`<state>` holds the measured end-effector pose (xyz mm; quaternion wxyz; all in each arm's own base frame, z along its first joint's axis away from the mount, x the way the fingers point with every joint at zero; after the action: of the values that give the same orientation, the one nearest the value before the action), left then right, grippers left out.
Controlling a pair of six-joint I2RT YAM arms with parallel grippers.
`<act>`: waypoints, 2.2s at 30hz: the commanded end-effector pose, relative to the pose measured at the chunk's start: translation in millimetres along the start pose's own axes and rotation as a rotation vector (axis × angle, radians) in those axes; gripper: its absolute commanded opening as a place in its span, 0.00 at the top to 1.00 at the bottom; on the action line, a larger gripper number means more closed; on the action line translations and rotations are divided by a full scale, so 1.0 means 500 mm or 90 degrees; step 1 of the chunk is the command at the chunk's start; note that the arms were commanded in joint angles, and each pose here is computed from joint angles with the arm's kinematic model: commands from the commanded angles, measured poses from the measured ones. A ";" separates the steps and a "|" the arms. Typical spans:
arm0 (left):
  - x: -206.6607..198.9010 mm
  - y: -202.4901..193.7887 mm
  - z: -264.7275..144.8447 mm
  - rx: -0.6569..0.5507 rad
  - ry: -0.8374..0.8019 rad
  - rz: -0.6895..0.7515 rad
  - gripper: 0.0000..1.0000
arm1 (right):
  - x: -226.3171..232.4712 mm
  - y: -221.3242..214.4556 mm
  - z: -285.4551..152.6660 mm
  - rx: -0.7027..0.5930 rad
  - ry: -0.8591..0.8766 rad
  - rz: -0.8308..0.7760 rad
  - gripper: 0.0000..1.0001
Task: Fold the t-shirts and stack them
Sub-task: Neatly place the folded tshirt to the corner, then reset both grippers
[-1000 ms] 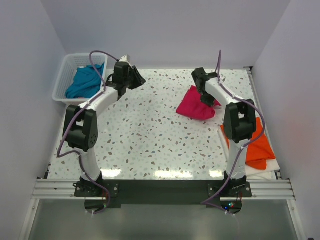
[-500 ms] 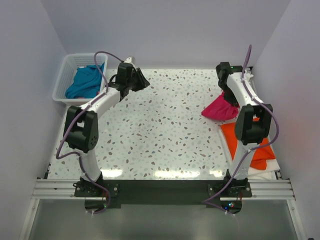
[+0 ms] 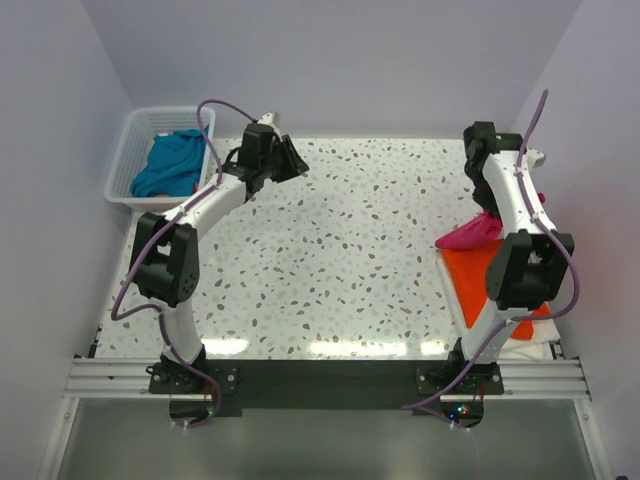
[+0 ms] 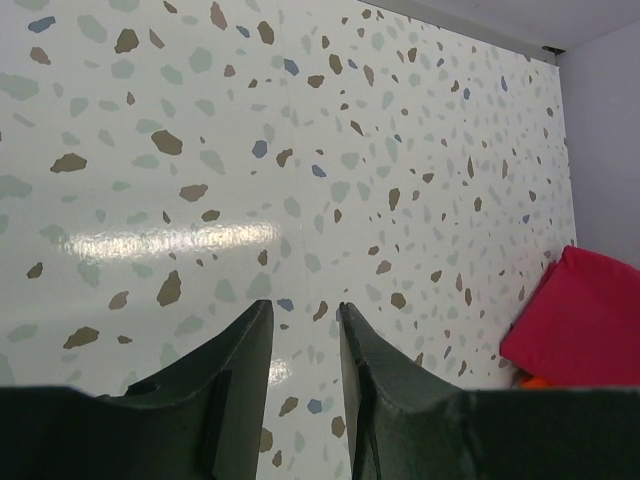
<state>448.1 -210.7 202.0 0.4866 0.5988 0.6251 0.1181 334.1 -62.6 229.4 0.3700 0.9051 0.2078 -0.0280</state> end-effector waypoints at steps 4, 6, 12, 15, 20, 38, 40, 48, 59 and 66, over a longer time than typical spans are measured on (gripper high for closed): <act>-0.040 0.046 -0.053 -0.043 -0.036 0.019 0.62 | -0.076 0.047 -0.041 -0.042 0.001 0.042 1.00; -0.042 0.047 -0.060 -0.046 -0.038 0.021 0.62 | -0.085 0.053 -0.046 -0.044 0.004 0.045 1.00; -0.042 0.045 -0.070 -0.047 -0.039 0.022 0.62 | -0.100 0.070 -0.066 -0.060 0.027 0.061 1.00; -0.045 0.049 -0.074 -0.051 -0.041 0.023 0.62 | -0.098 0.083 -0.077 -0.068 0.051 0.067 1.00; -0.047 0.052 -0.079 -0.053 -0.041 0.023 0.62 | -0.100 0.097 -0.089 -0.070 0.050 0.070 1.00; -0.057 0.028 -0.088 -0.049 -0.061 0.024 0.62 | -0.216 0.013 -0.086 -0.046 0.013 0.067 0.99; -0.066 0.011 -0.084 -0.040 -0.069 0.028 0.62 | -0.246 -0.011 -0.089 -0.044 0.025 0.090 0.60; -0.072 -0.028 -0.100 -0.036 -0.085 0.023 0.61 | -0.292 -0.061 -0.084 -0.041 0.077 0.092 0.01; -0.065 -0.043 -0.156 -0.060 -0.088 0.029 0.60 | -0.197 -0.097 -0.093 -0.006 0.350 0.034 0.01; -0.048 -0.112 -0.210 -0.061 -0.074 0.039 0.59 | -0.070 -0.199 -0.178 -0.021 0.546 -0.092 0.01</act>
<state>340.9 -201.4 216.7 0.5237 0.6095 0.5851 0.1088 227.5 5.3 224.6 0.2651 0.8635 0.3500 0.2483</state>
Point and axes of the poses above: each gripper's point midway between its finger pads, its own z axis out along the fingers, its own x axis along the line the jaws close on, y = z × x, the point moved 6 cm from there along -z, back along the fingers, and after that the axes turned 8 degrees about z, right-handed, at the moved point
